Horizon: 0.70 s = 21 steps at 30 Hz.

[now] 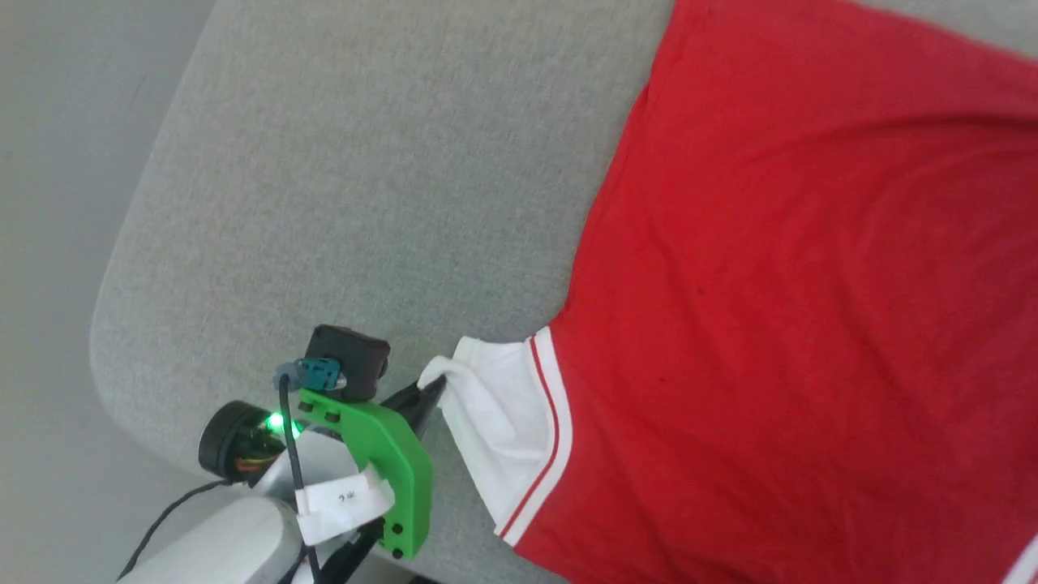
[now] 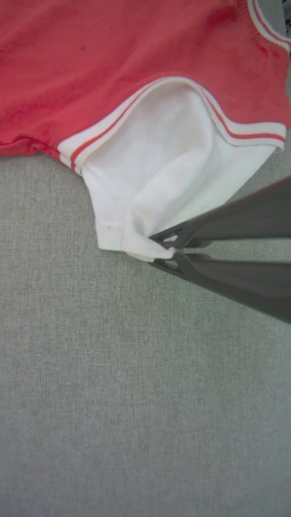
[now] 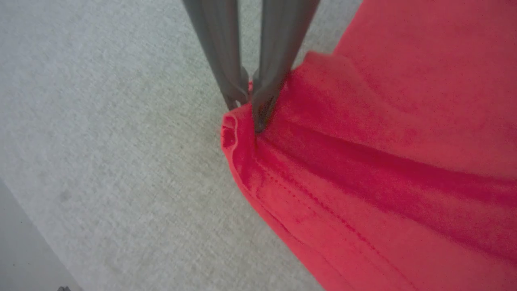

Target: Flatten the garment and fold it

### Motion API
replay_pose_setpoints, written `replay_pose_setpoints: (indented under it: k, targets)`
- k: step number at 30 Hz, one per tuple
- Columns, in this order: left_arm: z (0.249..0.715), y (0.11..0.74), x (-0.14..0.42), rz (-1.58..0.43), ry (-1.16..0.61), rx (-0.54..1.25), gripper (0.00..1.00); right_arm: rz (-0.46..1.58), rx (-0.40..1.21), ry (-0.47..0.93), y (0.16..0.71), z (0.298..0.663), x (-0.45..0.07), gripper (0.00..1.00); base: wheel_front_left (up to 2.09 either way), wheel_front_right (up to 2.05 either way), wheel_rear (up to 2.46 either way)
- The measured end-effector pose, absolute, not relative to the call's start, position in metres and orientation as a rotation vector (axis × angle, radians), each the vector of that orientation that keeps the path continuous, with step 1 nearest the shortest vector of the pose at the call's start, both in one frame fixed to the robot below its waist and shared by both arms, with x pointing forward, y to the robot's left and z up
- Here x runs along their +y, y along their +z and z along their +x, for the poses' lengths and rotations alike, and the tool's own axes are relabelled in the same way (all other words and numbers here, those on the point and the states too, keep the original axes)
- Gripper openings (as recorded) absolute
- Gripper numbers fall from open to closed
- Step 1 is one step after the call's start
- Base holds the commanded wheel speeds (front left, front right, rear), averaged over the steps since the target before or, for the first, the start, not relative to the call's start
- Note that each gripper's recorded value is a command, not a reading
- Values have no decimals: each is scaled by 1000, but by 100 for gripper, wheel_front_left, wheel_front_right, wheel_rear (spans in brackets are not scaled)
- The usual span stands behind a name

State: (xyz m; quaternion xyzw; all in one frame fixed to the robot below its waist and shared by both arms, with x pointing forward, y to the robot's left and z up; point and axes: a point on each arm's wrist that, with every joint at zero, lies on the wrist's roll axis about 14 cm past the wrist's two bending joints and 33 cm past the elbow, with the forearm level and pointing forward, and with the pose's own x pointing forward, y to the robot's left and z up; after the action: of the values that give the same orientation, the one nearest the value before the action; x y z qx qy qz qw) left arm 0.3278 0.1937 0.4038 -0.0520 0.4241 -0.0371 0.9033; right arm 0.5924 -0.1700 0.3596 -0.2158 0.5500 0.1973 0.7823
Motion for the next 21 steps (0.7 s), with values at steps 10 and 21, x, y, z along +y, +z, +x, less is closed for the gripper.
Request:
replay_pose_setpoints:
  k: [10,21]
  targets:
    - [322,424,190,-116,-97,827,0,-404,1226,432,373,510,-204,0,0,0,0]
    - [315,436,170,-126,-159,781,0,-242,1269,327,390,412,-263,0,0,0,0]
